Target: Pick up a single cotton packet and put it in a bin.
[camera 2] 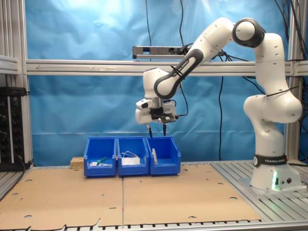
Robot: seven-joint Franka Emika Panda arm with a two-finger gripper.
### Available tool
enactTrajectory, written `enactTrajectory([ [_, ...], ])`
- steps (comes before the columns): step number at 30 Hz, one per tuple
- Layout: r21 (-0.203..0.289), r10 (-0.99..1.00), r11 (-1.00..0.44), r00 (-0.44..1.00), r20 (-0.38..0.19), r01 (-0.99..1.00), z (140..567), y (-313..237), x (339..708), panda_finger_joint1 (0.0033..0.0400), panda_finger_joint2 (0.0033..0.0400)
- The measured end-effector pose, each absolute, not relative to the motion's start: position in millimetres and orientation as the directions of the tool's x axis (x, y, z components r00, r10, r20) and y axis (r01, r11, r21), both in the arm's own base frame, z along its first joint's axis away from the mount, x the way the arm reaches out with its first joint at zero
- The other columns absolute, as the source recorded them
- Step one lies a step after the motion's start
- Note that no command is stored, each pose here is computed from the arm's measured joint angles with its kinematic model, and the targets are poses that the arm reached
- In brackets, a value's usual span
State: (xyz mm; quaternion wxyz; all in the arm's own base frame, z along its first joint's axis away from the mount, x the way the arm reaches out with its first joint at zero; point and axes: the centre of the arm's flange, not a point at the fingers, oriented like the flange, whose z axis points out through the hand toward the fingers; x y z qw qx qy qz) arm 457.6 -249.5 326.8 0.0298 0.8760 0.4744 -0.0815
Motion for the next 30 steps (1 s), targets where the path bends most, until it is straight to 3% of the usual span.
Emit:
enactTrajectory([
  [1,-0.025,0.827,-0.548,0.536,-0.171,0.836,326.8,-249.5,457.6,0.0306,0.0306],
  [5,-0.025,0.827,-0.547,0.535,-0.171,0.837,326.8,-249.5,457.6,0.0306,0.0306],
  [6,-0.026,0.827,-0.546,0.535,-0.171,0.837,326.8,-249.5,457.6,0.038,0.038],
  [14,-0.026,0.828,-0.545,0.533,-0.171,0.838,326.8,-249.5,457.6,0.038,0.038],
  [15,-0.026,0.829,-0.545,0.533,-0.171,0.838,326.8,-249.5,457.6,0.0399,0.0399],
  [30,-0.026,0.829,-0.544,0.532,-0.171,0.839,326.8,-249.5,457.6,0.0399,0.0399],
])
